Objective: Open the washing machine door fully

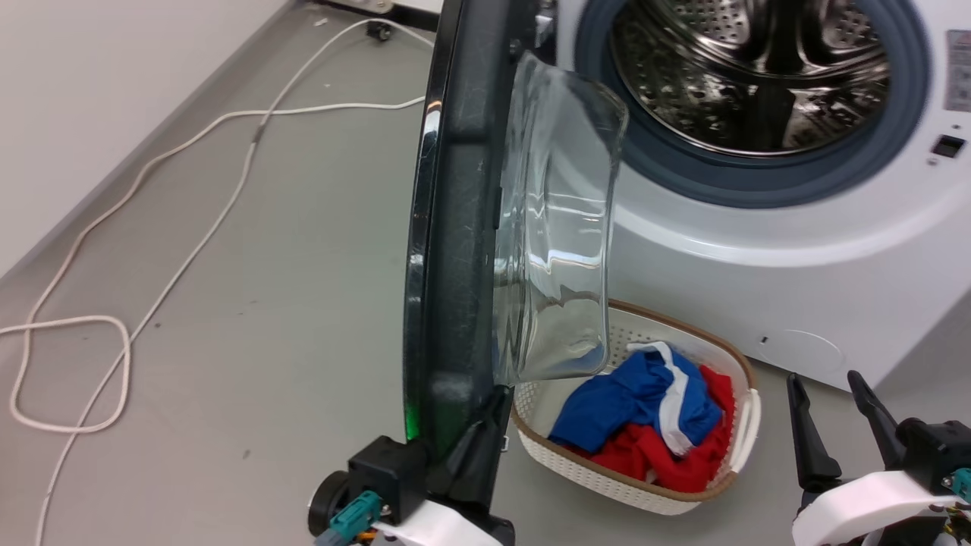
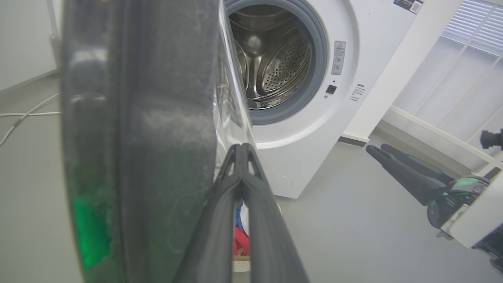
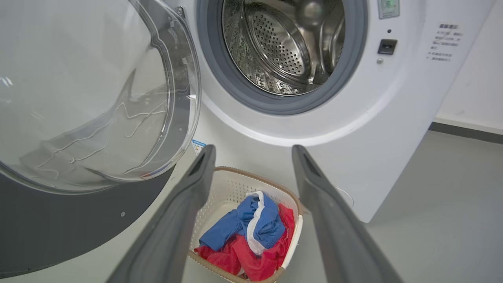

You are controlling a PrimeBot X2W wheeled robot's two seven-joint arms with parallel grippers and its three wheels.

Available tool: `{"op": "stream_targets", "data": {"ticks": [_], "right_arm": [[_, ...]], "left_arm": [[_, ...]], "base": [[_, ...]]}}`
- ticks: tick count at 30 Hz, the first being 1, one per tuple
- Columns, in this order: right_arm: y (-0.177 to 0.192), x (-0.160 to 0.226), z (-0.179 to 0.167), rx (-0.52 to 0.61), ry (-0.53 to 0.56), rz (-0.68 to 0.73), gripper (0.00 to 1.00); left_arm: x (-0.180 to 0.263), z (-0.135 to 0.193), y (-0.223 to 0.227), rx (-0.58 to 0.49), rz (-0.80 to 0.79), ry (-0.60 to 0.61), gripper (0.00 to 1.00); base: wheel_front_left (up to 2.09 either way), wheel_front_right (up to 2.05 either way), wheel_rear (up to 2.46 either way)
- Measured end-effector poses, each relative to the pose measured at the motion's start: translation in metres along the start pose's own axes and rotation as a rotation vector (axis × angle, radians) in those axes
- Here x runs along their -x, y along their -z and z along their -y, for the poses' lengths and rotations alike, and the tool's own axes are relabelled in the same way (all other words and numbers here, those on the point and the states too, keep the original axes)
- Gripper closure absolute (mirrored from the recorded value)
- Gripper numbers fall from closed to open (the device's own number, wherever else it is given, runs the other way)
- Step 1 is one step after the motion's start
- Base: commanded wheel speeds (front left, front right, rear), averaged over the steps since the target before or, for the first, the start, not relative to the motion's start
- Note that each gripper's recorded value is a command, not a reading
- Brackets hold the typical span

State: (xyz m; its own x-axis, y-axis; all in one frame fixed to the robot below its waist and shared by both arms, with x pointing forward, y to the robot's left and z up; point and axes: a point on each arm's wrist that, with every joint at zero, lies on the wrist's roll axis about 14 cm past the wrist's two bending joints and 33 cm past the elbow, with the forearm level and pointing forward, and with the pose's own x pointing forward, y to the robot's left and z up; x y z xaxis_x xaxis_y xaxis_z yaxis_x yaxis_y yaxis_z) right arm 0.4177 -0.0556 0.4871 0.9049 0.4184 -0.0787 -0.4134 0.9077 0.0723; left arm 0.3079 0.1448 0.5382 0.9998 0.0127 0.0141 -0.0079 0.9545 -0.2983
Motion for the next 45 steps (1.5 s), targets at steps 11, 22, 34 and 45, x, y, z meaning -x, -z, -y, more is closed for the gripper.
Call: {"op": "stream_targets", "data": {"ticks": [11,22,34,45], "right_arm": [[-0.003,-0.020,-0.028,0.022,-0.100,-0.004,0.00],[0.003,-0.030,-0.005,0.051,-0.084,-0.031,0.00],[0.018,-0.037,0.023,0.041,-0.036,-0.070,0.00],[0.019,-0.032,0.032,0.033,-0.004,-0.068,0.00]], "left_arm": [[0.025,-0.098,-0.029,-0.062,0.091,-0.315,1.00],[0.019,-0.181,-0.052,-0.147,0.134,-0.516,1.00],[-0.001,-0.257,-0.048,-0.169,0.034,-0.599,1.00],[-0.005,-0.298,-0.056,-0.206,0.006,-0.663,1.00]], "base": [[0.00,0.00,0.00],[0.00,0.00,0.00],[0.00,0.00,0.00],[0.00,0.00,0.00]]}}
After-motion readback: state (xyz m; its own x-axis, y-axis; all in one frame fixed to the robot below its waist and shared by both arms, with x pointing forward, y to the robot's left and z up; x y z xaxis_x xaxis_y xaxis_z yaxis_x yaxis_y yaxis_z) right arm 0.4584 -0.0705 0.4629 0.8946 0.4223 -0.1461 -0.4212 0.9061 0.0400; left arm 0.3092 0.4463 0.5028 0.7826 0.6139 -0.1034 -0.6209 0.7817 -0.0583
